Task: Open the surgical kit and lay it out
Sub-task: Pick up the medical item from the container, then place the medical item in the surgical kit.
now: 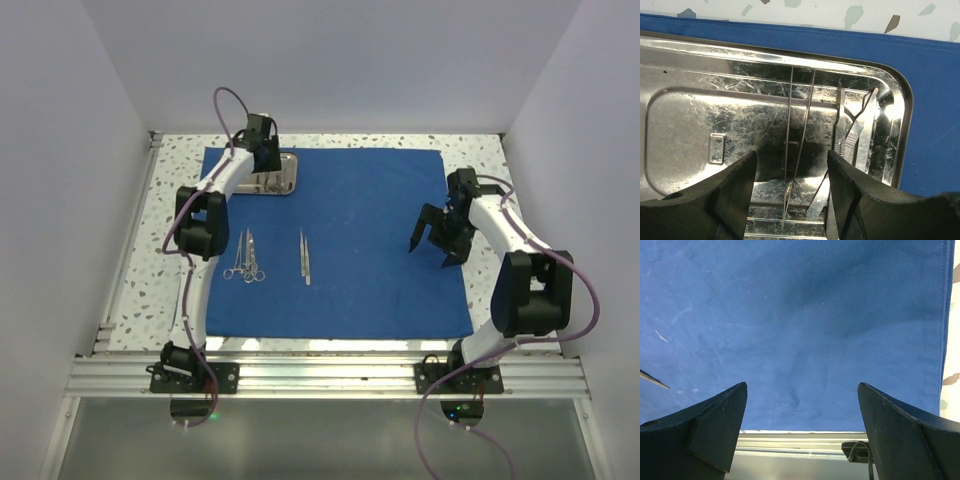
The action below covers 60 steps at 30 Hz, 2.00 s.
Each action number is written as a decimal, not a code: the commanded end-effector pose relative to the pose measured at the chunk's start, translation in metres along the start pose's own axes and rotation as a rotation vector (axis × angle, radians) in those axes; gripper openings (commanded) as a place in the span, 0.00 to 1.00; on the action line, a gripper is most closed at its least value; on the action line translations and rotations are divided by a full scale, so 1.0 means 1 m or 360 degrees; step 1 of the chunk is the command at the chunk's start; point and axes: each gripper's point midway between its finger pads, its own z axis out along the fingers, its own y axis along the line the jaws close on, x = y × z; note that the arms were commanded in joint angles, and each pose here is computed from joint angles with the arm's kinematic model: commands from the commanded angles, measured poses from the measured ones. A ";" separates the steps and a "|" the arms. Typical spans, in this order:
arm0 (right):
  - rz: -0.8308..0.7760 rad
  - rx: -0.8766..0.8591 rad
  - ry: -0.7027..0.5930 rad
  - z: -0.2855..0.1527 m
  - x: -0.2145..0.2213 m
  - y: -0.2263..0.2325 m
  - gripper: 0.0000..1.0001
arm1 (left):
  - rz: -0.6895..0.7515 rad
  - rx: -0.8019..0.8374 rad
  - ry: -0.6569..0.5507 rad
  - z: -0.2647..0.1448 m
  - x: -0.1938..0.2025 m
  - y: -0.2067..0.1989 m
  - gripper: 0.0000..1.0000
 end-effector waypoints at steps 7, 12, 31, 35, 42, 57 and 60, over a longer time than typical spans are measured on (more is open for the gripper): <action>-0.0050 -0.0045 -0.0037 -0.003 -0.008 0.005 0.96 | 0.0045 -0.0145 0.0130 0.020 0.030 0.027 0.51; -0.0056 -0.0078 -0.0026 -0.002 -0.006 0.008 0.96 | 0.0060 -0.0095 0.0274 0.026 0.055 0.023 0.24; 0.0009 -0.0246 0.0004 -0.002 0.035 0.009 0.95 | -0.0053 0.0104 0.0062 -0.138 -0.008 -0.022 0.00; 0.0022 -0.0278 -0.0006 -0.004 0.042 0.010 0.95 | -0.0076 0.0176 0.0079 -0.191 0.032 -0.051 0.00; 0.0033 -0.0290 0.0011 -0.005 0.063 0.002 0.95 | -0.0125 0.0240 0.0312 -0.229 0.147 -0.079 0.00; 0.0060 -0.0218 0.0033 -0.007 0.082 -0.013 0.95 | -0.0033 0.0272 0.0236 -0.242 0.144 -0.095 0.55; 0.0092 -0.0218 0.0019 -0.011 0.081 -0.012 0.95 | -0.0008 0.0242 0.0138 -0.236 0.102 -0.086 0.58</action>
